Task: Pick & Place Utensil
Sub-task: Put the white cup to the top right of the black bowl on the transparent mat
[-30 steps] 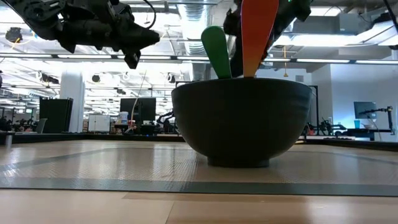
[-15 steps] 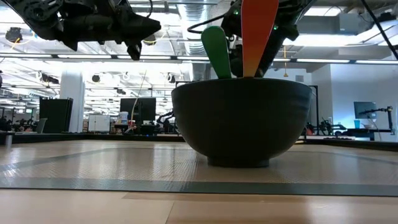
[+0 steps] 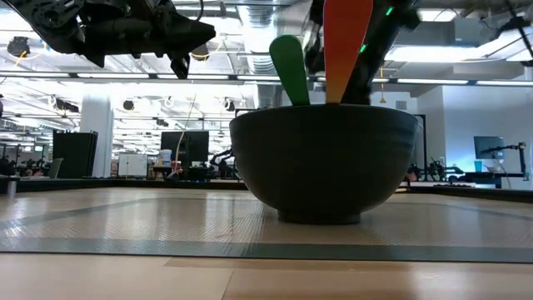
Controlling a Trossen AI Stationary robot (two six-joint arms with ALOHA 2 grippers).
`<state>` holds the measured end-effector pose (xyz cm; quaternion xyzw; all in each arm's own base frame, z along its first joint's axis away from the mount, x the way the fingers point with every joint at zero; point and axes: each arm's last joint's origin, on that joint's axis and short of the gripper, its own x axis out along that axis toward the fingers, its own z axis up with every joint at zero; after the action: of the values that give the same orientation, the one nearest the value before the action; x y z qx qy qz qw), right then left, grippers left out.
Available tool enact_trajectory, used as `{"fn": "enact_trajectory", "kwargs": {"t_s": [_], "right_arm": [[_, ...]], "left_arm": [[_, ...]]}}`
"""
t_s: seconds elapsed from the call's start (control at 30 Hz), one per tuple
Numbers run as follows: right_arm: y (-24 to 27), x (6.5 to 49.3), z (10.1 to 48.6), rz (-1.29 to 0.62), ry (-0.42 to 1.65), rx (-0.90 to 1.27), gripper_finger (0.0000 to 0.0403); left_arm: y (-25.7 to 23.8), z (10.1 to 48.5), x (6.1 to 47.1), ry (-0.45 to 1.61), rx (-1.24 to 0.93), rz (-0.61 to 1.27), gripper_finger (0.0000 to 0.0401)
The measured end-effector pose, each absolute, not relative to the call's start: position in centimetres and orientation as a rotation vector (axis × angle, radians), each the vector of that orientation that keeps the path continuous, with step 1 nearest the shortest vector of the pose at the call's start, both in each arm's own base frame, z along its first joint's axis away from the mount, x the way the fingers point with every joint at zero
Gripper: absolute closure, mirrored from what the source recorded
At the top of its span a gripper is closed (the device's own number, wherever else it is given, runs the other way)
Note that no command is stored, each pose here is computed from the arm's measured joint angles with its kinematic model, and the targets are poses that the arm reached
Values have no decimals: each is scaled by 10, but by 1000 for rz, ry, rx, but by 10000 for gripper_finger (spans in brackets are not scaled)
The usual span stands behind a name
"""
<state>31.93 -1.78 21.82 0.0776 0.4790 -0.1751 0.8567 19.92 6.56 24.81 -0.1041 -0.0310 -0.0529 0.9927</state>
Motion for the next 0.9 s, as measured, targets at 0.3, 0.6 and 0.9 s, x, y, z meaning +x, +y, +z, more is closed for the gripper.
{"fn": "enact_trajectory", "kwargs": {"t_s": [0.3, 0.6, 0.9], "right_arm": [[42, 284, 247, -378, 988, 269, 396], [82, 279, 209, -390, 1169, 245, 389], [84, 278, 209, -378, 1179, 250, 377]], "left_arm": [[65, 248, 199, -62, -209, -107, 361], [65, 248, 199, -61, -208, -107, 361], [65, 248, 199, -63, -206, -107, 361]]}}
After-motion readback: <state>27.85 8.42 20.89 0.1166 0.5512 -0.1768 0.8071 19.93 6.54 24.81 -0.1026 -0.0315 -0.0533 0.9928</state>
